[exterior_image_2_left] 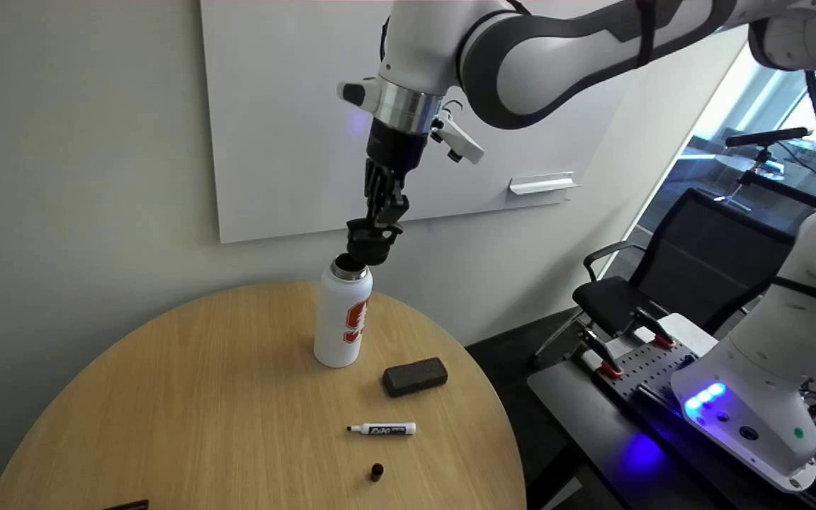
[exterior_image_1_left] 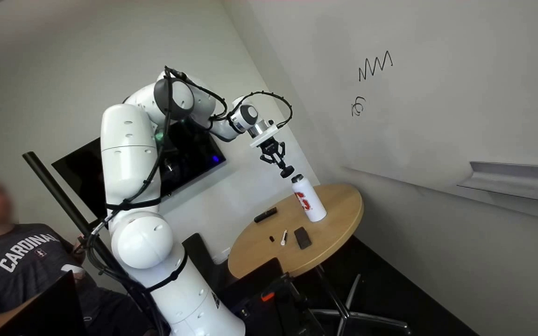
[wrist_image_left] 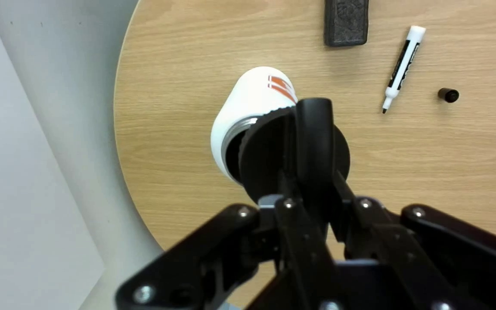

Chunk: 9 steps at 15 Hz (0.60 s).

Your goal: Pick up the black lid from the table and put it on the white bottle.

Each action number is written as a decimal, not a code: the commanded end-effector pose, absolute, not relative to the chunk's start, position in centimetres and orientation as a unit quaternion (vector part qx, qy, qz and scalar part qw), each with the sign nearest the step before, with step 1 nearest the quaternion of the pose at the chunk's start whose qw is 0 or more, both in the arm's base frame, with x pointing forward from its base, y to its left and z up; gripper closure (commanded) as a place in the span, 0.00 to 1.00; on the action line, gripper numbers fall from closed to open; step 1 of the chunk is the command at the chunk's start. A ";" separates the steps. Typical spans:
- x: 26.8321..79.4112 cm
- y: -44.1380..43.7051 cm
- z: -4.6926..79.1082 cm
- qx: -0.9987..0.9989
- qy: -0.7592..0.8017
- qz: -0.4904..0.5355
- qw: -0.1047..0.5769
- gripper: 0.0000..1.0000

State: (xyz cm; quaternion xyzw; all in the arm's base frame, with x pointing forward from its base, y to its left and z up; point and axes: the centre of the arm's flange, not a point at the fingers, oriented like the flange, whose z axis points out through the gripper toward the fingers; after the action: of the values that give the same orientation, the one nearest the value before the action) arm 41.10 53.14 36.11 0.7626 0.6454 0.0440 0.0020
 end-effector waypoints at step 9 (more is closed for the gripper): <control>46.0 55.6 34.6 0.766 0.642 0.020 0.001 0.95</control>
State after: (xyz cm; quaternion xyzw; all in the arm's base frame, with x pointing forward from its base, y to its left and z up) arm 44.48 54.73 34.55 0.7726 0.6344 0.0241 -0.0014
